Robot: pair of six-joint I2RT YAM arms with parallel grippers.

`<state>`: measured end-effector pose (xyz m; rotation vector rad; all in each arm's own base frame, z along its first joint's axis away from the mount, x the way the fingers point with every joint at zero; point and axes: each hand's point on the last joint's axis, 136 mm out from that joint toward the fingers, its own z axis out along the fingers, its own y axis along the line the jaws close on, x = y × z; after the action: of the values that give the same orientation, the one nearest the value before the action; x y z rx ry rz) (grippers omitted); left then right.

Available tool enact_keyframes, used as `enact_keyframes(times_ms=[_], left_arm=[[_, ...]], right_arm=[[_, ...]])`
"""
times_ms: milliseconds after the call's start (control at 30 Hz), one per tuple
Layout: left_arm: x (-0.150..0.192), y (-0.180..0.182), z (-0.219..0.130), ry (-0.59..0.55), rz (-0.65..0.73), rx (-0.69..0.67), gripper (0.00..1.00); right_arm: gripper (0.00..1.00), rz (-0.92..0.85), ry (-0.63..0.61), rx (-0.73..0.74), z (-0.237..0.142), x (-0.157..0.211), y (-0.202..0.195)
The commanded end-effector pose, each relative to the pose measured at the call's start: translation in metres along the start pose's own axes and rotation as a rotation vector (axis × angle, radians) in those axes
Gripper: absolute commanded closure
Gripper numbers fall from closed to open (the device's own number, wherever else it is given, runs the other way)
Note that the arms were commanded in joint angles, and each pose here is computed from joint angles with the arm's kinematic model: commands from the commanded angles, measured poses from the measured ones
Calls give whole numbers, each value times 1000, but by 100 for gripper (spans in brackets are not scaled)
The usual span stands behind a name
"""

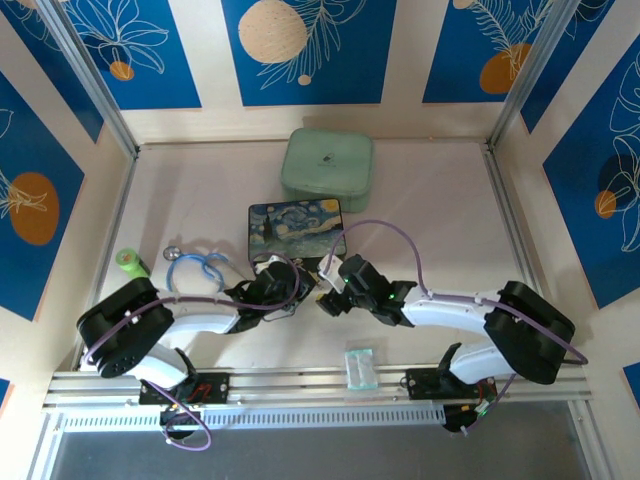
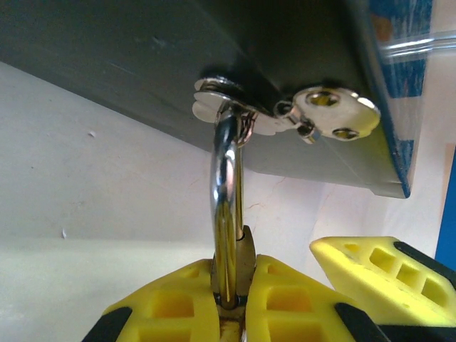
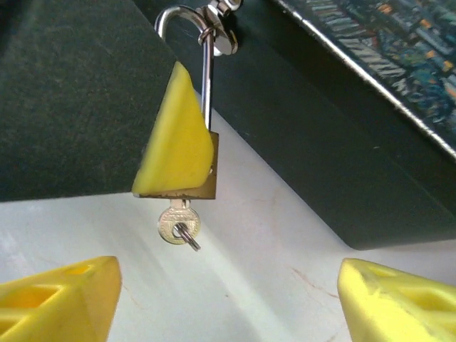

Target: Unlock the padlock with the key

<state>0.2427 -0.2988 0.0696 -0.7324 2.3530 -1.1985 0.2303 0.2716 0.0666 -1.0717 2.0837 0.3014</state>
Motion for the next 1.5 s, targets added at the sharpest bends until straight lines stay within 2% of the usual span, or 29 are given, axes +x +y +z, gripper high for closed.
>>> enact_keyframes(times_ms=[0, 100, 533, 567, 633, 767, 833, 900, 1067, 1267, 1467], left_arm=[[1, -33, -10, 6, 9, 122, 100], [1, -35, -12, 5, 8, 129, 100], [3, -31, -14, 15, 9, 121, 100], [3, -30, -14, 15, 9, 120, 100], [3, -30, -14, 17, 7, 120, 100], [3, -28, -14, 17, 7, 117, 100], [4, -27, -14, 20, 8, 115, 100], [5, -27, -13, 23, 8, 113, 100], [6, -26, -10, 31, 9, 118, 100], [6, -25, -8, 30, 11, 116, 100], [6, -23, -9, 26, 30, 104, 100]], right_arm=[[24, -36, -69, -20, 4, -18, 4], [35, -55, -82, 8, 9, -20, 0], [59, -58, -130, 47, 22, -32, 0], [63, -56, -137, 50, 22, -34, 0], [63, -41, -150, 58, 22, -36, -1], [66, -37, -159, 42, 22, -37, 1], [75, -42, -154, 17, 22, -37, 5], [79, -37, -139, -20, 22, -35, 9], [79, 16, -135, -106, 16, -33, 14], [79, 154, -95, -296, 5, -25, 21], [78, 298, -91, -346, -2, -19, 4]])
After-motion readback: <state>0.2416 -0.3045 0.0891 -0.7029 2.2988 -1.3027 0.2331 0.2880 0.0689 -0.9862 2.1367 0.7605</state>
